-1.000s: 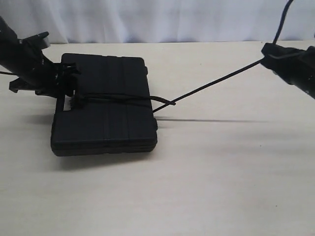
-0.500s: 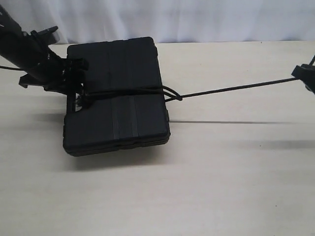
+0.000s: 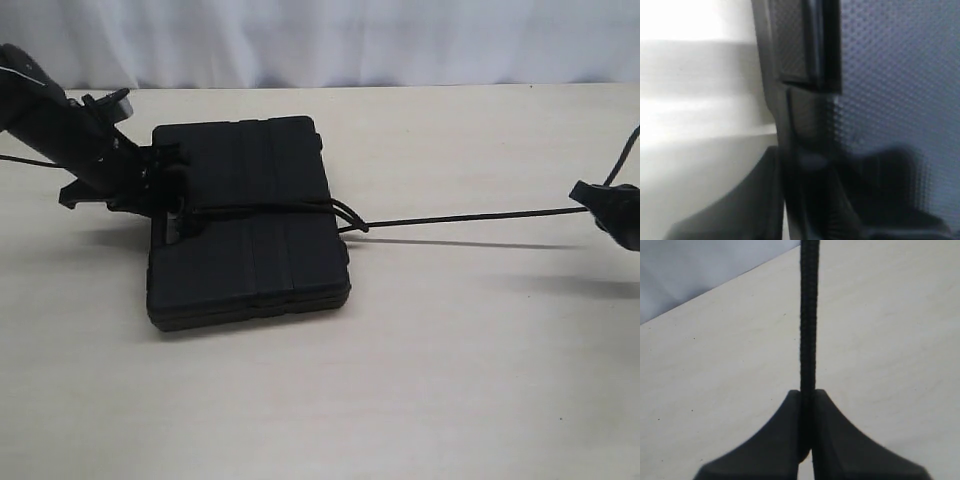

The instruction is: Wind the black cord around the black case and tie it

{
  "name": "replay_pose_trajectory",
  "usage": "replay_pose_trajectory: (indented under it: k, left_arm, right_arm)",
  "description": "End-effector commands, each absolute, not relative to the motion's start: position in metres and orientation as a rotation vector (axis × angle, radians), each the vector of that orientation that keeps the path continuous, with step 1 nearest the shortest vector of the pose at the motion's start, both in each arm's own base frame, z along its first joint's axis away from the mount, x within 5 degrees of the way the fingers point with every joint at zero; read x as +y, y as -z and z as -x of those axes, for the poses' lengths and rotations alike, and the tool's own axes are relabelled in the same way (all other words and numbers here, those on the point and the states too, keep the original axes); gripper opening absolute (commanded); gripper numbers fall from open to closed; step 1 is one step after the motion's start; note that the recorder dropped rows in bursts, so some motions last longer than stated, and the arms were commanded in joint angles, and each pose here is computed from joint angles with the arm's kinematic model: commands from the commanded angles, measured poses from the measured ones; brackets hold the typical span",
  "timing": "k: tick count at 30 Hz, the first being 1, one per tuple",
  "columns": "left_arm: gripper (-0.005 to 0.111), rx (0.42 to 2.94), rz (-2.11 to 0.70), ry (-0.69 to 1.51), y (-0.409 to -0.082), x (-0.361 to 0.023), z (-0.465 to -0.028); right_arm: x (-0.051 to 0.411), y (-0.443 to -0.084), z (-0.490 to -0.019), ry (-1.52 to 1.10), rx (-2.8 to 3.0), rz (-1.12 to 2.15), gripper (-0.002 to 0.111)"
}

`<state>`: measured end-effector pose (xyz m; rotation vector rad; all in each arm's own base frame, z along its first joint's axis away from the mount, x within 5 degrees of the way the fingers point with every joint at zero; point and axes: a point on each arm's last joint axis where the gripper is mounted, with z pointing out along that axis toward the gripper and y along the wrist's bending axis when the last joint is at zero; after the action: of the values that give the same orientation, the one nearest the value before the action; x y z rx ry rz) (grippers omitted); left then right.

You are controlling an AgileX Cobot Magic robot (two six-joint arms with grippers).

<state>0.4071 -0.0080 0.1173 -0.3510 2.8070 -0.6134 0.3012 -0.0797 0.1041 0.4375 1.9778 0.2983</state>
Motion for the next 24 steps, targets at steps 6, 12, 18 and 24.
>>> replay_pose_trajectory:
  k: [6,12,18,24]
  left_arm:
    - [0.011,2.643,0.103,0.43,-0.116,-0.046,-0.425]
    - [0.043,2.562,0.115,0.372,-0.12,-0.049,-0.432]
    - [0.047,2.463,0.085,0.391,-0.164,-0.048,-0.44]
    - [0.047,2.425,-0.066,0.352,-0.208,-0.049,-0.432]
  right_arm:
    - [-0.097,-0.083,-0.308,-0.26,1.964,-0.544,0.004]
    - [-0.097,-0.081,-0.308,-0.264,1.959,-0.543,0.004]
    - [-0.096,-0.084,-0.309,-0.271,1.934,-0.535,0.004]
    - [-0.096,-0.084,-0.309,-0.273,1.933,-0.531,0.004]
